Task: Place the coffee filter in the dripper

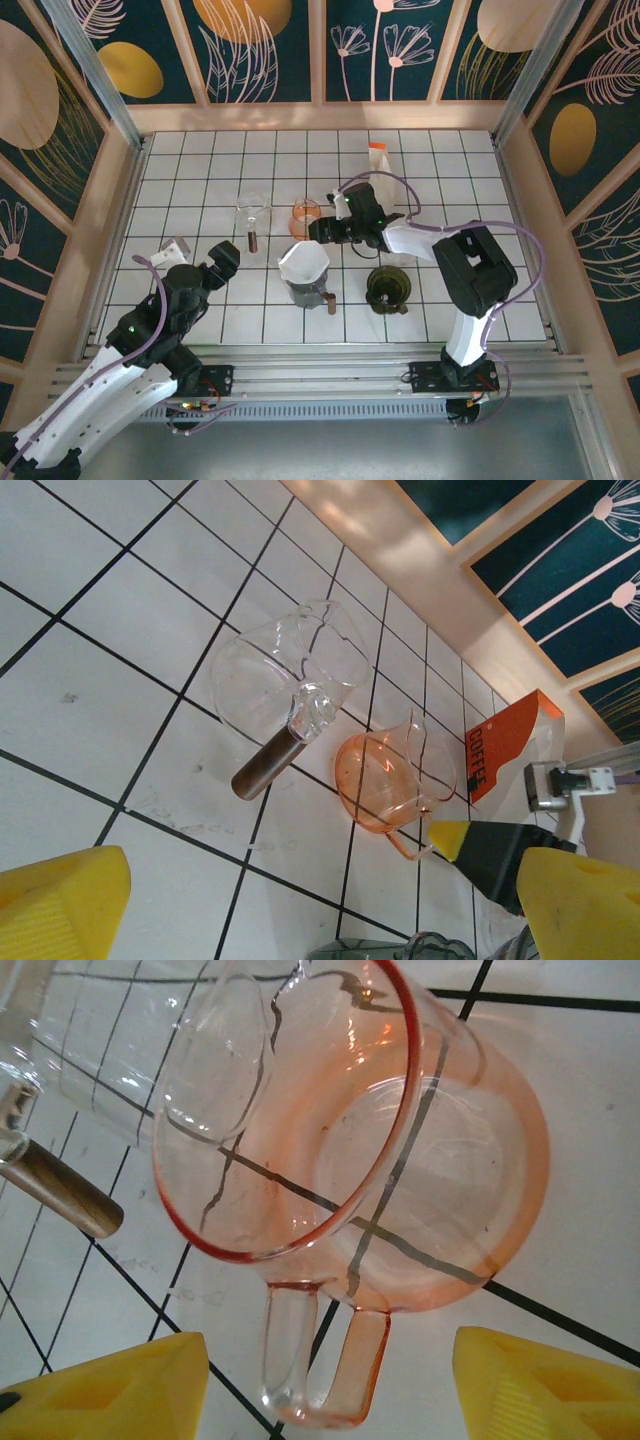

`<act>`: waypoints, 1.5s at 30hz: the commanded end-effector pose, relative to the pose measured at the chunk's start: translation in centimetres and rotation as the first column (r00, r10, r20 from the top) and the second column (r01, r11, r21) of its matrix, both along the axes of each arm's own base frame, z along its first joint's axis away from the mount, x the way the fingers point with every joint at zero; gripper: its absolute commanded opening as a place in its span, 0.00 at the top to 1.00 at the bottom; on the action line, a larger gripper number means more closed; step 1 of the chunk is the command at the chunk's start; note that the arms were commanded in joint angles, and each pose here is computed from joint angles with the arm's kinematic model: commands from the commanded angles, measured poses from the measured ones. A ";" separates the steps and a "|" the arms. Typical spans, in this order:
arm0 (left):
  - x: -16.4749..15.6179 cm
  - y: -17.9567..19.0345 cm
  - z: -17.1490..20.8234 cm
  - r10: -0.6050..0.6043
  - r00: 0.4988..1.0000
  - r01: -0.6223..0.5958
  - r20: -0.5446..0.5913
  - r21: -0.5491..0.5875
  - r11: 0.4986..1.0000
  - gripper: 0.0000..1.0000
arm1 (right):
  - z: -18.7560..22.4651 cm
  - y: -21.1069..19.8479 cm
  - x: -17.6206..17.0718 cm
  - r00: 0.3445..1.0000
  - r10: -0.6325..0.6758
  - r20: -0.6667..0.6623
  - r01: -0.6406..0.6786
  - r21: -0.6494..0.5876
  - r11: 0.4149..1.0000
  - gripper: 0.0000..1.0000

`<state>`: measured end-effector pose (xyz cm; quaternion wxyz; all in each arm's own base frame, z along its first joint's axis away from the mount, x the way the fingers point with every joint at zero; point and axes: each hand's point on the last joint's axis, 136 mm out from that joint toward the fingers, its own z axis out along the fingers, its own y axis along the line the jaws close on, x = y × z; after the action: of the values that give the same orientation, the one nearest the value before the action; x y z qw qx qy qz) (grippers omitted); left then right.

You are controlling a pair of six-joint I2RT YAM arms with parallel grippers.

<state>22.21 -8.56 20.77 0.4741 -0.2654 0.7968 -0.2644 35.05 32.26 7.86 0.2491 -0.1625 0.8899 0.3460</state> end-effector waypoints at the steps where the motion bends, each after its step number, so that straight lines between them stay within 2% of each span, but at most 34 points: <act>1: 0.1 0.5 0.4 0.030 1.000 -0.030 0.003 -0.006 1.000 0.01 | 0.4 1.1 0.9 0.999 0.026 0.031 -0.026 0.010 1.000 0.35; 10: 0.0 0.5 -0.2 0.030 1.000 -0.030 -0.007 -0.008 1.000 0.01 | 0.2 1.6 1.6 0.999 0.004 0.054 -0.003 -0.010 1.000 0.41; 23: -0.1 0.5 -0.7 0.028 1.000 -0.028 -0.013 -0.015 0.999 0.01 | -0.3 1.6 1.7 0.997 -0.010 0.075 0.015 -0.065 0.998 0.61; 32: -0.1 0.5 -0.9 0.027 1.000 -0.027 -0.012 -0.021 0.999 0.01 | 1.0 0.9 1.6 0.992 -0.043 0.115 0.052 -0.081 0.995 0.75; 38: -0.3 0.5 -0.9 0.024 1.000 -0.024 -0.003 -0.032 0.999 0.01 | 1.3 -1.3 1.4 0.983 -0.122 0.138 0.140 -0.126 0.982 0.78; 45: -0.2 0.2 -1.0 0.012 1.000 -0.012 0.009 -0.036 0.999 0.01 | 1.0 -5.8 -0.9 0.965 -0.217 0.144 0.243 -0.197 0.950 0.78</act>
<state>21.88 -8.33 19.55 0.4688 -0.2748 0.7950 -0.2696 34.62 28.59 7.91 0.3031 -0.1312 0.9144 0.2339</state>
